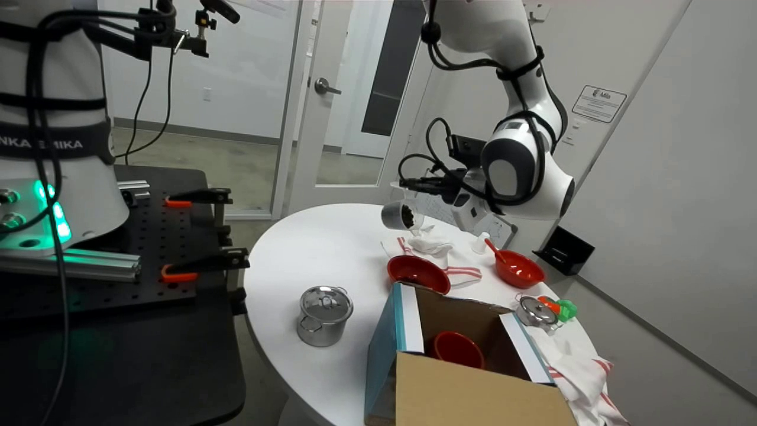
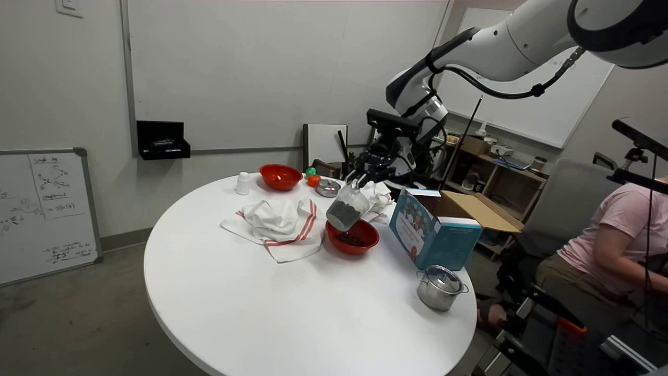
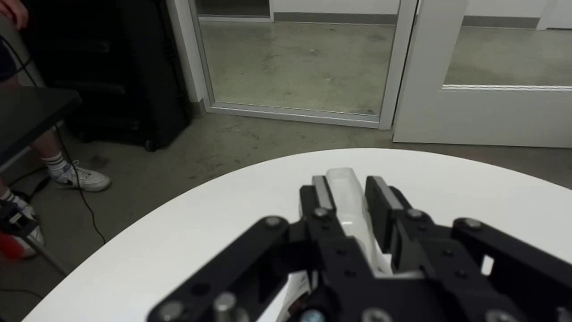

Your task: Pour some contents of the jug into the bowl

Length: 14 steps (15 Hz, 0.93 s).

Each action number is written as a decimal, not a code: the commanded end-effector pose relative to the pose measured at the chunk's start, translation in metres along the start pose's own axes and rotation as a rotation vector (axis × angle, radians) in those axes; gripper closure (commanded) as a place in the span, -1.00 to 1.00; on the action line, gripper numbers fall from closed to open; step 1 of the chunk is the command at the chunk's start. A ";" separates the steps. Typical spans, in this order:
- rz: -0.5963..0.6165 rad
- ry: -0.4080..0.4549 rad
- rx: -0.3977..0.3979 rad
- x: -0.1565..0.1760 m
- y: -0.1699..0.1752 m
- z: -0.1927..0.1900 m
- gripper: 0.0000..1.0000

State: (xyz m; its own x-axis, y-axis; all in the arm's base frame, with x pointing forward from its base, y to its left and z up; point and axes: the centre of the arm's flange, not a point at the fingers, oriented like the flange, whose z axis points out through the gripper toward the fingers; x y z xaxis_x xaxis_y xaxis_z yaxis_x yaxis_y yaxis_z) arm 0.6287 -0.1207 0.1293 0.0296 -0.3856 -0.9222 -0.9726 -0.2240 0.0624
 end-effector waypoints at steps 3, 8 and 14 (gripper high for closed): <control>0.000 -0.046 -0.006 0.006 -0.006 0.000 0.87; 0.029 -0.102 0.043 0.019 -0.002 -0.017 0.87; 0.043 -0.209 0.139 0.032 0.003 -0.046 0.87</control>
State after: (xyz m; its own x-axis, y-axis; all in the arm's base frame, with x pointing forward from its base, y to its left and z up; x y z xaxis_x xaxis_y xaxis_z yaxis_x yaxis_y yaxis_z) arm 0.6215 -0.1582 0.1152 -0.0334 -0.2663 -0.9633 -0.9919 -0.1090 0.0645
